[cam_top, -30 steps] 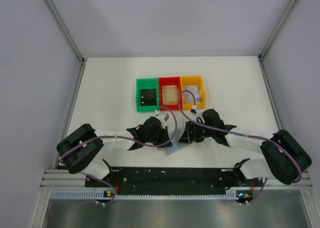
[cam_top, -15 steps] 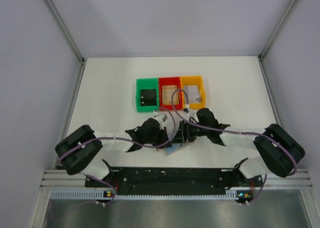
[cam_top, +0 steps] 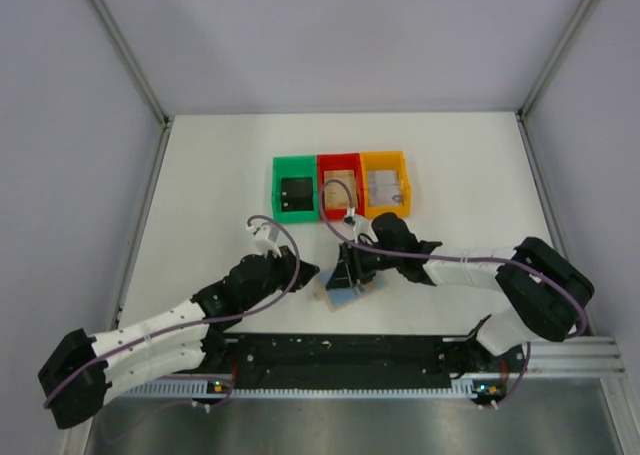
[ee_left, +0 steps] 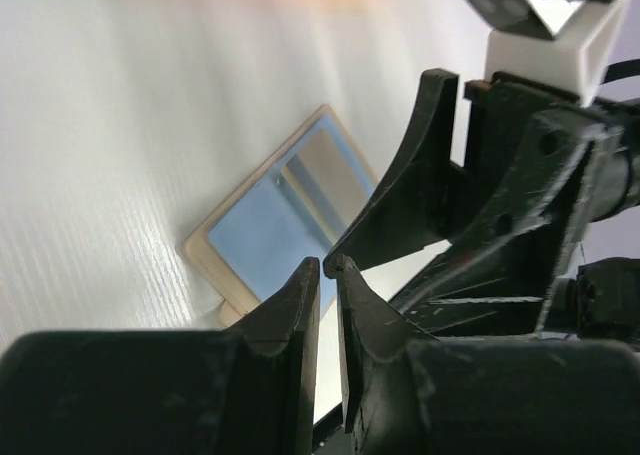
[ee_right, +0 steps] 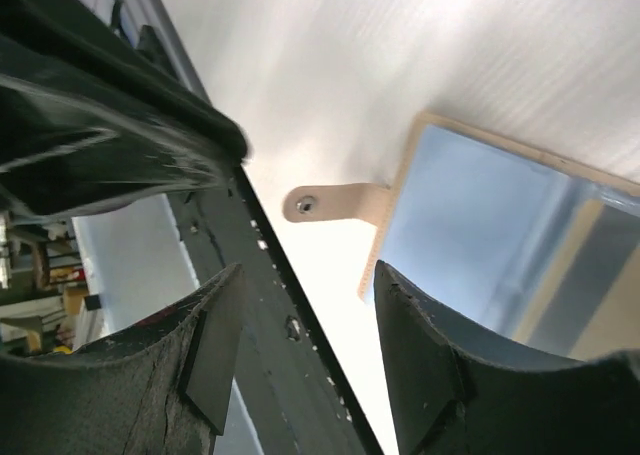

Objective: Take the credit cards out of the card holder
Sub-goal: Remove the credit card from the card holder.

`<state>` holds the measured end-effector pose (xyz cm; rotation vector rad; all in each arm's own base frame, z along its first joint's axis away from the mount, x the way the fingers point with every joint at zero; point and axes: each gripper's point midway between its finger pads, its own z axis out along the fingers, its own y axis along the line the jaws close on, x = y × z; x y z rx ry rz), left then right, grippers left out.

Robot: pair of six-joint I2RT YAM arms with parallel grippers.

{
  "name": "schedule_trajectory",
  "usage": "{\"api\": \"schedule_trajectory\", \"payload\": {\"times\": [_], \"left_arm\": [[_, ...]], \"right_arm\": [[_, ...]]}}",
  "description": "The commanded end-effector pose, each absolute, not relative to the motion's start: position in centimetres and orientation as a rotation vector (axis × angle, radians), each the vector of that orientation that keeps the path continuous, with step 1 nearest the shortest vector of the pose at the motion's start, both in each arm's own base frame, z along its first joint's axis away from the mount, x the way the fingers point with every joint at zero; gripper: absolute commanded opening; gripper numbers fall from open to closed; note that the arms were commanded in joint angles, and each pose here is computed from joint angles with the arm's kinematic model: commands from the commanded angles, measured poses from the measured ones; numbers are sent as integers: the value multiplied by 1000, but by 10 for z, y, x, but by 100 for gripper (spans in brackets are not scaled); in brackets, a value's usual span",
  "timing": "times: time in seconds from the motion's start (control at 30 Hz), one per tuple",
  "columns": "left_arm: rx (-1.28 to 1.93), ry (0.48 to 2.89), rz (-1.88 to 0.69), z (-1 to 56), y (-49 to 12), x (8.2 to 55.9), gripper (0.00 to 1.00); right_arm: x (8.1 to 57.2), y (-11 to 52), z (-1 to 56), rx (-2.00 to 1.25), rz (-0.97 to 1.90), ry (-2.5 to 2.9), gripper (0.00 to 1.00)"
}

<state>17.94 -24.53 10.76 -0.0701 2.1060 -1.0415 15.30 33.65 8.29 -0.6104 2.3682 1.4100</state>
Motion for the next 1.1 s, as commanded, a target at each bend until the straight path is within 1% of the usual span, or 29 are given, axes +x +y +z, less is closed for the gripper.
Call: {"api": "schedule_trajectory", "payload": {"times": [0.0,0.13,0.2,0.3,0.37,0.7,1.07], "left_arm": [[-94,2064,-1027,123,-242,185,18],[-28,2093,-1082,130,-262,184,20],[8,2129,-1109,125,-275,183,20],[56,2179,-1139,117,-291,182,20],[94,2231,-1123,105,-300,183,20],[174,2459,-1056,44,-315,175,12],[180,2508,-1058,32,-318,172,9]], "right_arm": [[168,335,96,-667,1280,2312,54],[186,308,93,-596,1102,2351,56],[195,290,87,-524,1045,2374,58],[200,267,75,-448,995,2417,62],[200,257,69,-422,977,2427,63],[196,243,51,-392,928,2477,64],[192,238,43,-400,907,2506,64]]}}
